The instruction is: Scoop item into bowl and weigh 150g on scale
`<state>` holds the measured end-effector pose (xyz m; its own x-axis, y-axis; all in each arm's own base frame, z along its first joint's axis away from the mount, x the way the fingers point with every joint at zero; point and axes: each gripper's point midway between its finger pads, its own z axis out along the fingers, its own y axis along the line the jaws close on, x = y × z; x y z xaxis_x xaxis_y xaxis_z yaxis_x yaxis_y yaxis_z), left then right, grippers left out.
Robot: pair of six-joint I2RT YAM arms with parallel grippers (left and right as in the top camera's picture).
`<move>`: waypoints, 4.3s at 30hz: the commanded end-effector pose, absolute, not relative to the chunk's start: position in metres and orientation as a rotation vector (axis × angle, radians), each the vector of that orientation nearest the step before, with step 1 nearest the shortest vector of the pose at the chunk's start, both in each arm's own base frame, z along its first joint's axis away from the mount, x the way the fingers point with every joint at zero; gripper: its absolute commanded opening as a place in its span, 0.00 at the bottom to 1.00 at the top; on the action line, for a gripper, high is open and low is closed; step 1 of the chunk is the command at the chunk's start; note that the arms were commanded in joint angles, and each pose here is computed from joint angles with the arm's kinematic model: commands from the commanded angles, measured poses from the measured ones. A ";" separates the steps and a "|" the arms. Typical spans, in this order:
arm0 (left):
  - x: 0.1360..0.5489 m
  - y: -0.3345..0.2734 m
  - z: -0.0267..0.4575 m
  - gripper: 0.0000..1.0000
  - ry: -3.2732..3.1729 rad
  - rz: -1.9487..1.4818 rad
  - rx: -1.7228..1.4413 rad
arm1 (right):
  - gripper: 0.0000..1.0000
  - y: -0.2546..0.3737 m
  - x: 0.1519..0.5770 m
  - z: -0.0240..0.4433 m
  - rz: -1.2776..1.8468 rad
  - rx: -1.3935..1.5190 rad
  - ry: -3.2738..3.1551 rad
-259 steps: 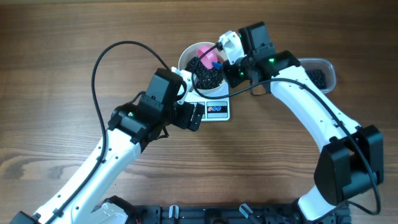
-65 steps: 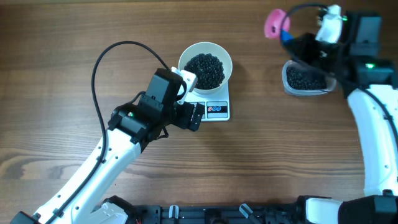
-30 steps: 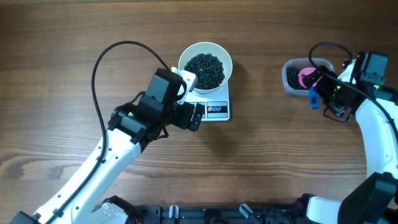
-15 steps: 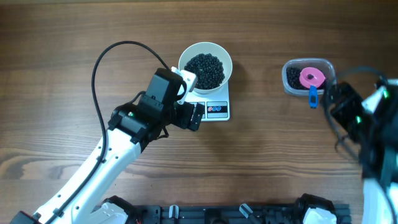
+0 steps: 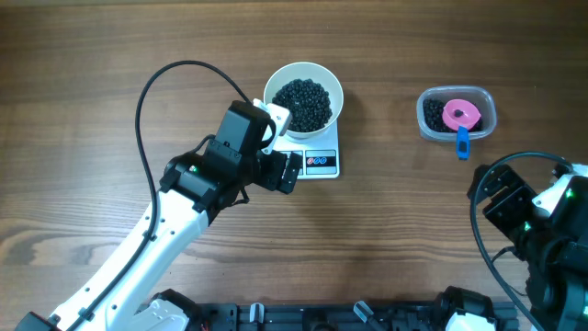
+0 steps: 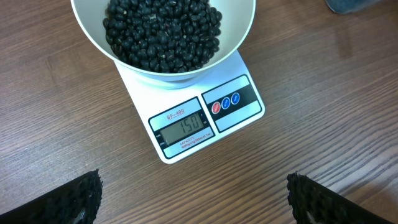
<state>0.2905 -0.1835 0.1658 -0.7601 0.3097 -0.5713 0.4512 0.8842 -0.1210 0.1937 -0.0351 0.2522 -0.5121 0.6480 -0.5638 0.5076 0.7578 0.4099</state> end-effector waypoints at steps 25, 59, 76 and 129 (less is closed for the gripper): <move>0.290 -0.183 0.164 1.00 2.499 -0.335 0.537 | 1.00 -0.030 0.236 0.219 0.010 0.196 1.484; 0.290 -0.183 0.164 1.00 2.499 -0.335 0.537 | 1.00 -0.006 0.247 0.175 -0.061 -0.042 1.570; 0.290 -0.183 0.164 1.00 2.499 -0.335 0.537 | 1.00 -0.006 0.247 0.176 -0.049 -0.030 1.568; 0.340 -0.168 0.214 1.00 2.243 -0.222 0.373 | 1.00 -0.006 0.247 0.176 -0.049 -0.030 1.568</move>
